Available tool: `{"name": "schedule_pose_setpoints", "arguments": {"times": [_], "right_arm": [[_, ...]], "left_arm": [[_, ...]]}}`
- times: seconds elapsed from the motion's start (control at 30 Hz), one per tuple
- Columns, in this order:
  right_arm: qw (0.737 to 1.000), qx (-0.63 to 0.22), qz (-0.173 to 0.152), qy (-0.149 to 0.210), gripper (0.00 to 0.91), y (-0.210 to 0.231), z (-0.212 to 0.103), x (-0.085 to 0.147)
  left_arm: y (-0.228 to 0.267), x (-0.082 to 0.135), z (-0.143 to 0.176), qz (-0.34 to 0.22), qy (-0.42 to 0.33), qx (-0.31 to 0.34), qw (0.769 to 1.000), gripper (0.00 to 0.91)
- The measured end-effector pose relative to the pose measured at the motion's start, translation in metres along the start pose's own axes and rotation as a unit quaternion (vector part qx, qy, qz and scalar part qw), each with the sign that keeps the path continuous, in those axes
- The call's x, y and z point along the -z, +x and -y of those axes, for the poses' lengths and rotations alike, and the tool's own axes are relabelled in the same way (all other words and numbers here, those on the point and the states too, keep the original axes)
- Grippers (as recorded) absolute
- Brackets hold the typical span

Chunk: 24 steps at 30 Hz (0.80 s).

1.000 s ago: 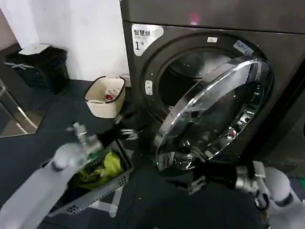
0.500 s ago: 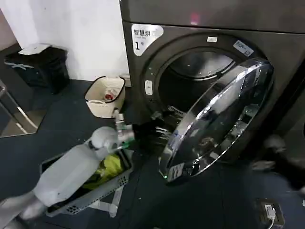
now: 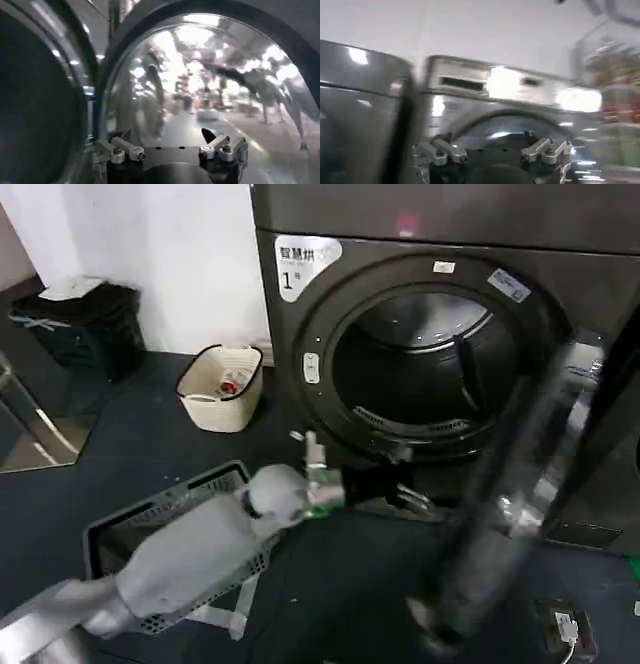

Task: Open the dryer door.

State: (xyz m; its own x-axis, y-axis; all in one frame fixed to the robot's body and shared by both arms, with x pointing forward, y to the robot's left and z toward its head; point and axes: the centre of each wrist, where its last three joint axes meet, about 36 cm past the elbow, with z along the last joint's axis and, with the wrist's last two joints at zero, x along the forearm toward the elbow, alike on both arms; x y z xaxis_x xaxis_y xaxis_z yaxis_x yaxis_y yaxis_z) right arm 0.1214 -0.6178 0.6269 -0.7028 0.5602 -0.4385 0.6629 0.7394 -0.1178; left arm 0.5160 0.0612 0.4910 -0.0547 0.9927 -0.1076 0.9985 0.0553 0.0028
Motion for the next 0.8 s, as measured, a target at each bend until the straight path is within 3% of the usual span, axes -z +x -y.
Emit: {"name": "schedule_pose_setpoints", "arguments": {"times": [0.27,0.5,0.8], "right_arm": [[0.993,-0.099,-0.024,0.062,0.907,0.023,0.021,0.007],[0.981,-0.151,-0.048,0.108,0.907,0.037,0.045,0.018],[0.974,-0.176,-0.035,0.14,0.907,0.052,0.065,0.051]], "left_arm": [[-0.083,-0.014,0.014,-0.001,-0.001,-0.055,0.998,0.907],[-0.144,-0.022,0.021,0.001,-0.004,-0.061,0.998,0.907],[-0.194,-0.02,0.021,0.004,-0.009,-0.054,0.998,0.907]]}}
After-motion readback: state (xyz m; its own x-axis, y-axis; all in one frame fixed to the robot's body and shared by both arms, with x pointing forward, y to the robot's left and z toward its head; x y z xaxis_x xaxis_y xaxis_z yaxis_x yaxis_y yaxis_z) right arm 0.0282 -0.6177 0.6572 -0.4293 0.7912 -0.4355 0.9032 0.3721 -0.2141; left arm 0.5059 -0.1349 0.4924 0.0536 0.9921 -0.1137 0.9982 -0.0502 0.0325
